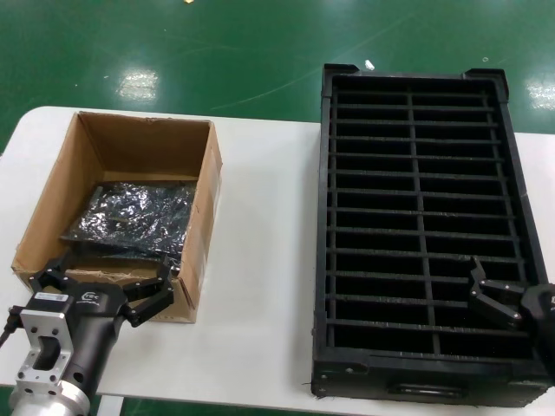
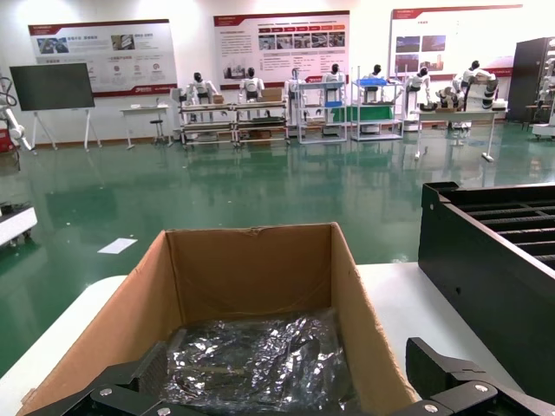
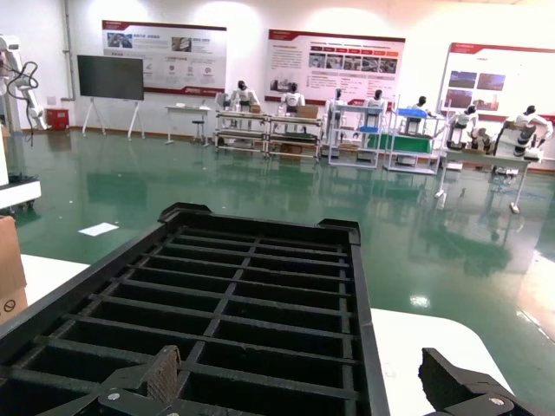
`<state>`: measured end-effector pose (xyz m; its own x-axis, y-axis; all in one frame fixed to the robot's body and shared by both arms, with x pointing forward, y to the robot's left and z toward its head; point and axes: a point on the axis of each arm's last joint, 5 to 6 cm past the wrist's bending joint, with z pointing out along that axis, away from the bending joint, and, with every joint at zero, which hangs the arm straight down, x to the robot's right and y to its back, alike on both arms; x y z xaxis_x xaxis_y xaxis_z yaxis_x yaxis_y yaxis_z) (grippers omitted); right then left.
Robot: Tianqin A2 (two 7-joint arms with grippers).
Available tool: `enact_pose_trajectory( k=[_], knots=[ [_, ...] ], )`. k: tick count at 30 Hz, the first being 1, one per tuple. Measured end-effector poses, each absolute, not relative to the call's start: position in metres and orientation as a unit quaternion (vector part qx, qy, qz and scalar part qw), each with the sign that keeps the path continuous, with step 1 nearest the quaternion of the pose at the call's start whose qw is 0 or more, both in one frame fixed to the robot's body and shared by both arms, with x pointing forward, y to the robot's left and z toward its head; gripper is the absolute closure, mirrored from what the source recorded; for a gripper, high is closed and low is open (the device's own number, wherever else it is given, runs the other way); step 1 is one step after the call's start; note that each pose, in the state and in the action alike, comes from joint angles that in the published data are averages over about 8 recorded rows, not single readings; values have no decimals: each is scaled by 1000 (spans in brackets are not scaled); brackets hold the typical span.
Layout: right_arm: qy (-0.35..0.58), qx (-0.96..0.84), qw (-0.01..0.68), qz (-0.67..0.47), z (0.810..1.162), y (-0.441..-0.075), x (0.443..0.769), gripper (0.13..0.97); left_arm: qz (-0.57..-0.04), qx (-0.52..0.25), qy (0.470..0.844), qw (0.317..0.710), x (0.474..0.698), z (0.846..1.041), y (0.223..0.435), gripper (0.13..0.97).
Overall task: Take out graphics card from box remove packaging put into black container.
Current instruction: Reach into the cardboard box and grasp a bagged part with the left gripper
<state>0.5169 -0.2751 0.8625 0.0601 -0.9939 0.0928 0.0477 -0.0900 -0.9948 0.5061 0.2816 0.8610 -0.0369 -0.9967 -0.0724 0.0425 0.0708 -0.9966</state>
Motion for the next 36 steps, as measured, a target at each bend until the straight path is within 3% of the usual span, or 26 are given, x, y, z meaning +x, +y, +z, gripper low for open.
enact_pose_trajectory(
  k=[18, 22, 30, 36],
  knots=[
    [449, -526, 503, -518, 862, -275, 517, 130, -501, -461, 516, 519, 506, 861, 282, 132],
    [449, -526, 503, -518, 862, -275, 517, 130, -489, -444, 516, 546, 514, 872, 289, 132],
    [449, -526, 503, -518, 863, -275, 517, 130, -398, -329, 543, 662, 562, 922, 320, 132],
    [449, -526, 503, -518, 862, -275, 517, 130, -310, -229, 610, 692, 623, 952, 340, 132]
  ],
)
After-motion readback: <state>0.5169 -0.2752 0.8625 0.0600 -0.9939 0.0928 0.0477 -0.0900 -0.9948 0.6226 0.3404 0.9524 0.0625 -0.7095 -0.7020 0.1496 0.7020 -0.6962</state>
